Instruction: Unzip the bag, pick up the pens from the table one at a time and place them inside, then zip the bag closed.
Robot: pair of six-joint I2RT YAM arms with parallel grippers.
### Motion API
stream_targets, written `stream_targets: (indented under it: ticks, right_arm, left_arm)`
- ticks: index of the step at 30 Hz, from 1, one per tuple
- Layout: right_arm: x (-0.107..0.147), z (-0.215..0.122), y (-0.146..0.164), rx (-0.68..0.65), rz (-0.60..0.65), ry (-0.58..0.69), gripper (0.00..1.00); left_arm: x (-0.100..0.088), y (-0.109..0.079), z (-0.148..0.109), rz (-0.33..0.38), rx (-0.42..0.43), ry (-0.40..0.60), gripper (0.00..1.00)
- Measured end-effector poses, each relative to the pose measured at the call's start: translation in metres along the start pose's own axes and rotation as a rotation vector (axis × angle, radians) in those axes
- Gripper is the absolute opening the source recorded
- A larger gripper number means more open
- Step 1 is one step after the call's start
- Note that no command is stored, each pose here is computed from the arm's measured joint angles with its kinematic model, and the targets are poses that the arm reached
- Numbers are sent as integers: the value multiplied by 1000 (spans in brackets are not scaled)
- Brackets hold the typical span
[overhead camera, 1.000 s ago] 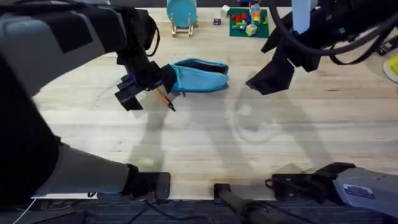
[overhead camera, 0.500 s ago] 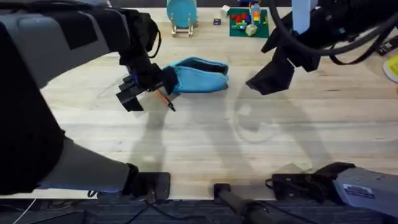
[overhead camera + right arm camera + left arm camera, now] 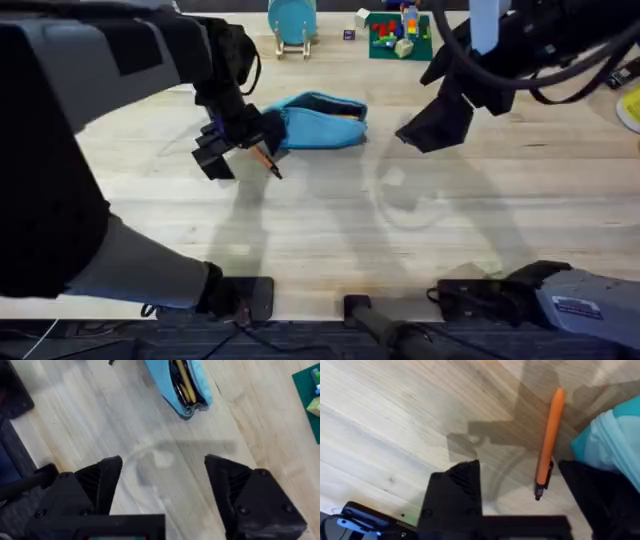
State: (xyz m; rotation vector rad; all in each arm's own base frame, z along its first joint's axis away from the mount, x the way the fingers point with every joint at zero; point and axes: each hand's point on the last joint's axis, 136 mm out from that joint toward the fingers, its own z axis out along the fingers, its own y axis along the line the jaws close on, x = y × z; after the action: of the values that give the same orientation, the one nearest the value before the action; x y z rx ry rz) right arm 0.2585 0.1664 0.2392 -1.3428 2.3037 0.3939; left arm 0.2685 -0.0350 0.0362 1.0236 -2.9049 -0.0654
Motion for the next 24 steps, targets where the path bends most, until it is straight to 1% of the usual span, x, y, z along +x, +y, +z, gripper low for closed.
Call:
stream_targets:
  ticks: [2,4,11,13,15,24]
  right_arm:
    - [0,0,0,0,0,0,996]
    - [0,0,0,0,0,0,997]
    - [0,0,0,0,0,0,997]
    - [0,0,0,0,0,0,997]
    - [0,0,0,0,0,0,997]
    - [0,0,0,0,0,0,997]
  left_arm:
    - [0,-2,0,1,6,3,869]
    - [1,-4,1,-1,15,8,771]
    - [2,-7,3,0,24,15,187]
    - [2,-7,2,1,24,15,80]
    - [1,-6,2,0,21,14,52]
    - [1,-6,2,0,20,14,42]
